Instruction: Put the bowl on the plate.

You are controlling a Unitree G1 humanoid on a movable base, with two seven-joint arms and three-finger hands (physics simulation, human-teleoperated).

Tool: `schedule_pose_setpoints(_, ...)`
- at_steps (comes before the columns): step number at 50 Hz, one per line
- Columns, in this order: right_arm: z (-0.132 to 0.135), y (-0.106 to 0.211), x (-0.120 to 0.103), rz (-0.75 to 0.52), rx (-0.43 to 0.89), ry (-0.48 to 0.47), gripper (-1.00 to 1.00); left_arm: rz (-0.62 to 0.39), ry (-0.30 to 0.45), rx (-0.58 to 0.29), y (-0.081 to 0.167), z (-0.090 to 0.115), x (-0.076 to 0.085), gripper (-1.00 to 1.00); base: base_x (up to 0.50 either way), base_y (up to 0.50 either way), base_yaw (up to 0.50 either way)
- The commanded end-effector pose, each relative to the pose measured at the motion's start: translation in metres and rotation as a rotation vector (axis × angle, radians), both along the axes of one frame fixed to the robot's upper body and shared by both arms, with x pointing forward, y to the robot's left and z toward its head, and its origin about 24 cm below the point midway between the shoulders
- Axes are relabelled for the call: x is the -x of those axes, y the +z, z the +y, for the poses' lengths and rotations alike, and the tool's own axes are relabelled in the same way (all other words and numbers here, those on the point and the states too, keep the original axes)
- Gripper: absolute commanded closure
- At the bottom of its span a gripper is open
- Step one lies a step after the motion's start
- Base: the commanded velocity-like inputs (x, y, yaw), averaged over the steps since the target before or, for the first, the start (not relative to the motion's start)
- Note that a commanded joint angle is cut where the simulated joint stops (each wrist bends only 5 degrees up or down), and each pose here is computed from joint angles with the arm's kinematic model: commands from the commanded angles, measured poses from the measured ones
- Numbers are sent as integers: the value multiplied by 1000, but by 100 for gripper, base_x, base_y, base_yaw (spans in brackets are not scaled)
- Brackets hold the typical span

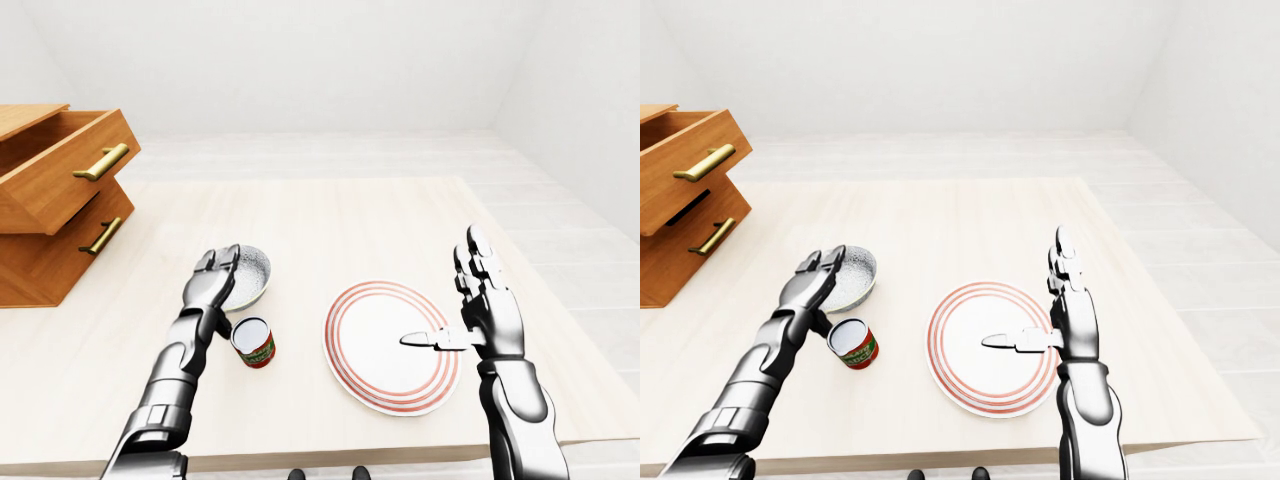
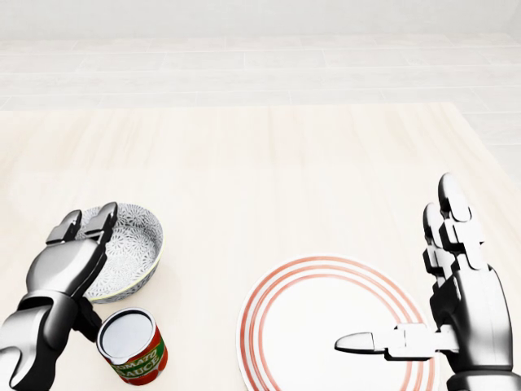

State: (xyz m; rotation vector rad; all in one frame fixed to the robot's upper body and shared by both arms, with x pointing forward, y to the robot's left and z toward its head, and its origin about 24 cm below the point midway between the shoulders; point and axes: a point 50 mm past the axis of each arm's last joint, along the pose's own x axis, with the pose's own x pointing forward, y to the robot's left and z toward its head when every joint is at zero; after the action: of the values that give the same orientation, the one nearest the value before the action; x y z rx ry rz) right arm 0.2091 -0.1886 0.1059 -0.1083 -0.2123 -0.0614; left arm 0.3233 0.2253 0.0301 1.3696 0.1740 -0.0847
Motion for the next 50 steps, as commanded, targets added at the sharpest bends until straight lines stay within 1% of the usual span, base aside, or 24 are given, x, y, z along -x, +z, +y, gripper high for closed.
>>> schedule_pose_setpoints(1,0,-2,1,9,-1,-3,-100,17,1,9,-5,-1,3,-100,0,0,0)
schedule_pose_setpoints(7,0,0,2,2,-2,-1,-100,25,-2,15,-5,-1,3,-98,0,0,0)
schedule_pose_setpoints(9,0,0,2,3,1,-1,-100,26,1,28,-6,-1,4,-86,0,0,0)
schedule_pose_setpoints(11,1,0,2,2,1,0,-100,30,-2,20,-6,-2,4,-76,0,0,0)
schedule_pose_setpoints(14,0,0,3,1,2,1,-100,36,-1,28,-7,-2,5,-68,0,0,0)
schedule_pose_setpoints(16,0,1,3,-1,2,1,-100,37,-7,12,-7,-2,5,-64,0,0,0)
schedule_pose_setpoints(17,0,1,3,-2,2,1,-100,43,-1,31,-8,-2,5,-51,0,0,0)
schedule_pose_setpoints(19,1,1,4,-4,2,2,-100,38,-8,10,-7,-2,5,-33,0,0,0)
schedule_pose_setpoints(22,1,1,4,-4,3,3,-100,42,-5,19,-8,-2,5,-26,0,0,0)
schedule_pose_setpoints(24,1,2,4,-5,4,4,-100,42,-9,8,-7,-2,5,-18,0,0,0)
schedule_pose_setpoints(26,1,2,4,-5,5,4,-100,45,-6,20,-7,-2,5,-17,0,0,0)
schedule_pose_setpoints(27,1,1,4,-3,5,3,-100,43,-12,-2,-7,-2,5,-12,0,0,0)
schedule_pose_setpoints(28,1,1,4,-3,5,3,-100,43,-12,-2,-7,-2,5,-12,0,0,0)
schedule_pose_setpoints(29,1,1,4,-3,4,2,-100,43,-7,16,-7,-2,5,-11,0,0,0)
schedule_pose_setpoints(32,1,3,4,-10,6,6,-100,43,-25,-32,-5,-2,5,0,0,0,0)
schedule_pose_setpoints(33,1,4,3,-14,8,5,-100,49,-16,-3,-6,-2,5,4,0,0,0)
schedule_pose_setpoints(34,1,4,3,-14,8,5,-100,49,-17,-3,-6,-2,5,4,0,0,0)
schedule_pose_setpoints(35,1,5,3,-19,8,6,-100,45,-26,-32,-5,-2,4,19,0,0,0)
schedule_pose_setpoints(37,1,6,3,-24,10,7,-100,45,-20,-15,-5,-2,4,22,0,0,0)
schedule_pose_setpoints(43,1,11,4,-46,17,8,-100,49,-22,-18,-4,-3,2,24,0,0,0)
schedule_pose_setpoints(45,1,12,4,-50,19,7,-100,51,-22,-22,-4,-3,1,35,0,0,0)
schedule_pose_setpoints(48,1,13,4,-56,22,10,-100,56,-24,-33,-4,-3,0,41,0,0,0)
schedule_pose_setpoints(49,1,14,4,-60,22,9,-100,54,-22,-31,-4,-2,0,51,0,0,0)
schedule_pose_setpoints(50,1,16,4,-66,21,9,-100,52,-26,-51,-3,-2,-1,62,0,0,0)
